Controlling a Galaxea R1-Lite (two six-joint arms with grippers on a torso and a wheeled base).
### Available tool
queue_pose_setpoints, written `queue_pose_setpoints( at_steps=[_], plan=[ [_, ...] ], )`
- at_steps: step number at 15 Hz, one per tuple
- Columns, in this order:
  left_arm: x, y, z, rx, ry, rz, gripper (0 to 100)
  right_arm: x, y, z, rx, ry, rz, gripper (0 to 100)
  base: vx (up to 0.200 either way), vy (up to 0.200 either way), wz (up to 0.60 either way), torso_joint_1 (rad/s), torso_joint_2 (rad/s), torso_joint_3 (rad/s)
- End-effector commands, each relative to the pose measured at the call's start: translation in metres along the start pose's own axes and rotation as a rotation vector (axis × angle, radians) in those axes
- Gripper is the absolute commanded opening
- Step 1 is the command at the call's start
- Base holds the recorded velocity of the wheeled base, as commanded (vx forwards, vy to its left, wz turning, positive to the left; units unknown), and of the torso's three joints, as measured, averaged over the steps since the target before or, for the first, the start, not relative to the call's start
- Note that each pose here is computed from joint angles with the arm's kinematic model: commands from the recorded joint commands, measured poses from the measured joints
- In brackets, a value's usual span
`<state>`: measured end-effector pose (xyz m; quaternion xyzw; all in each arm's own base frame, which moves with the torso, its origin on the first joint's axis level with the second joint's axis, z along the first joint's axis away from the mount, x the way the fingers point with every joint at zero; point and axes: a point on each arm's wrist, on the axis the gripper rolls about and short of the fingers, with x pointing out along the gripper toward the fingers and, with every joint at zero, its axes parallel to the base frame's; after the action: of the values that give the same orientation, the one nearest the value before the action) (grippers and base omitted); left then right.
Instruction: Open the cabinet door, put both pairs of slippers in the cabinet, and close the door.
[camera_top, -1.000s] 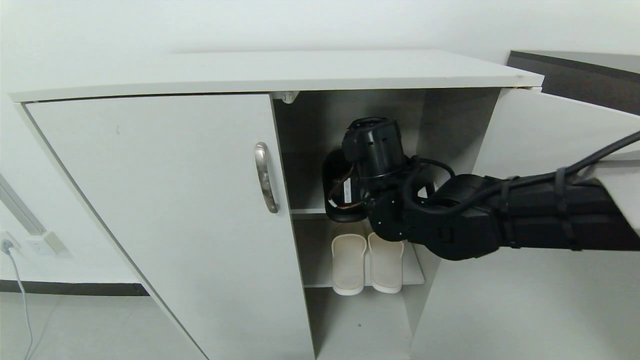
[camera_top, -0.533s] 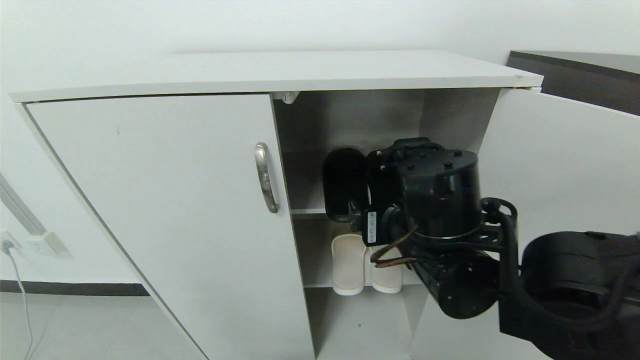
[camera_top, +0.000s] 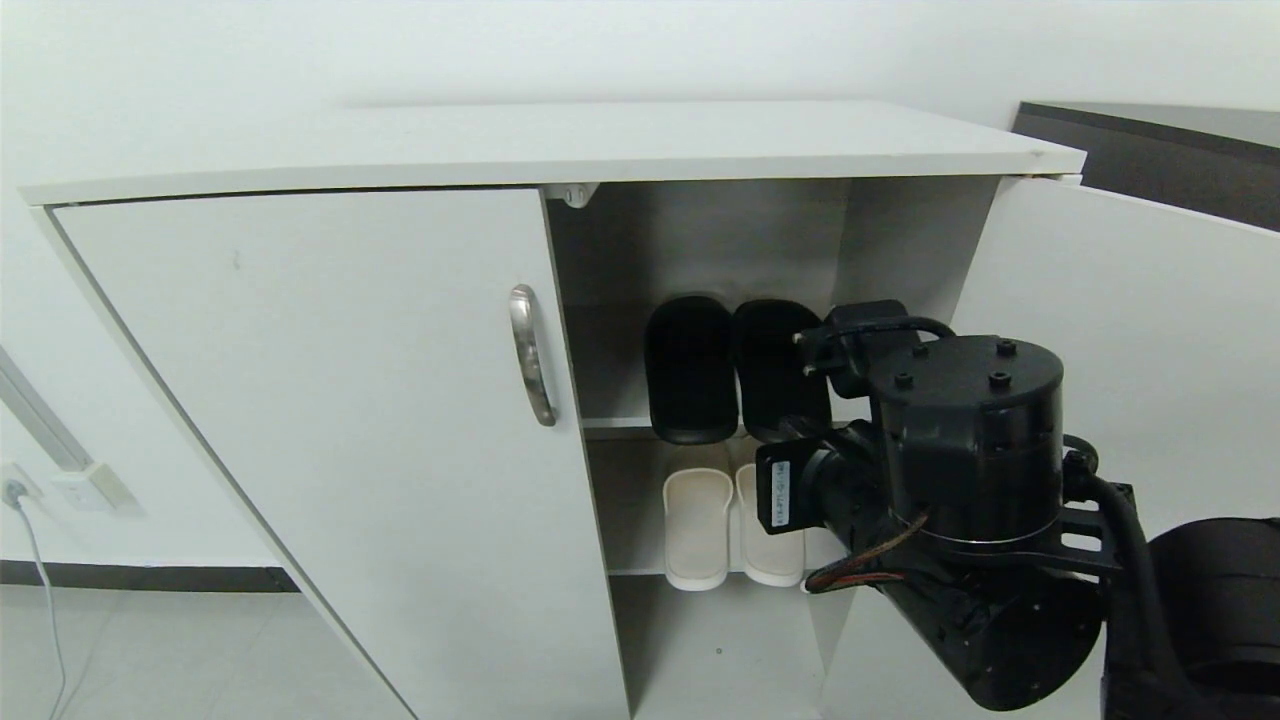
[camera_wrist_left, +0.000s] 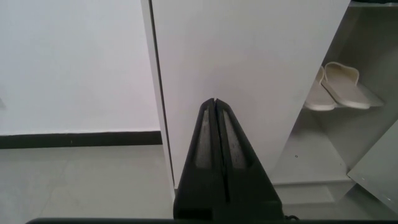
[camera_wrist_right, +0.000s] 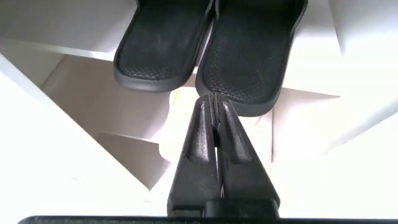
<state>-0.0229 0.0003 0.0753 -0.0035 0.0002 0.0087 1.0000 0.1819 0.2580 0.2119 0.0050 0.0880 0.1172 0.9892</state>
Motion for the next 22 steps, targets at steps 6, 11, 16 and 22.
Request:
queue_pose_setpoints(
  at_steps=[6,11,16,22],
  plan=[
    [0.0001,0.0000,0.0000,0.001,0.001,0.001,0,-0.0006,0.0014,-0.0021,-0.007,0.004,0.002,0,0.000,0.000,0.00,0.000,0.00,0.000],
    [0.0001,0.0000,0.0000,-0.001,0.001,0.001,0,-0.0003,0.0021,-0.0037,-0.011,0.009,0.004,0,-0.200,0.000,0.00,0.006,0.00,0.001],
    [0.0001,0.0000,0.0000,-0.001,0.001,0.001,0,0.0001,0.0019,-0.0069,-0.017,0.017,0.003,0,-0.200,0.000,0.00,0.003,0.00,0.002],
    [0.0001,0.0000,0.0000,-0.001,0.001,0.001,0,0.0012,0.0006,-0.0098,-0.023,0.025,0.011,0,-0.200,0.000,0.00,0.003,0.00,0.002]
  ],
)
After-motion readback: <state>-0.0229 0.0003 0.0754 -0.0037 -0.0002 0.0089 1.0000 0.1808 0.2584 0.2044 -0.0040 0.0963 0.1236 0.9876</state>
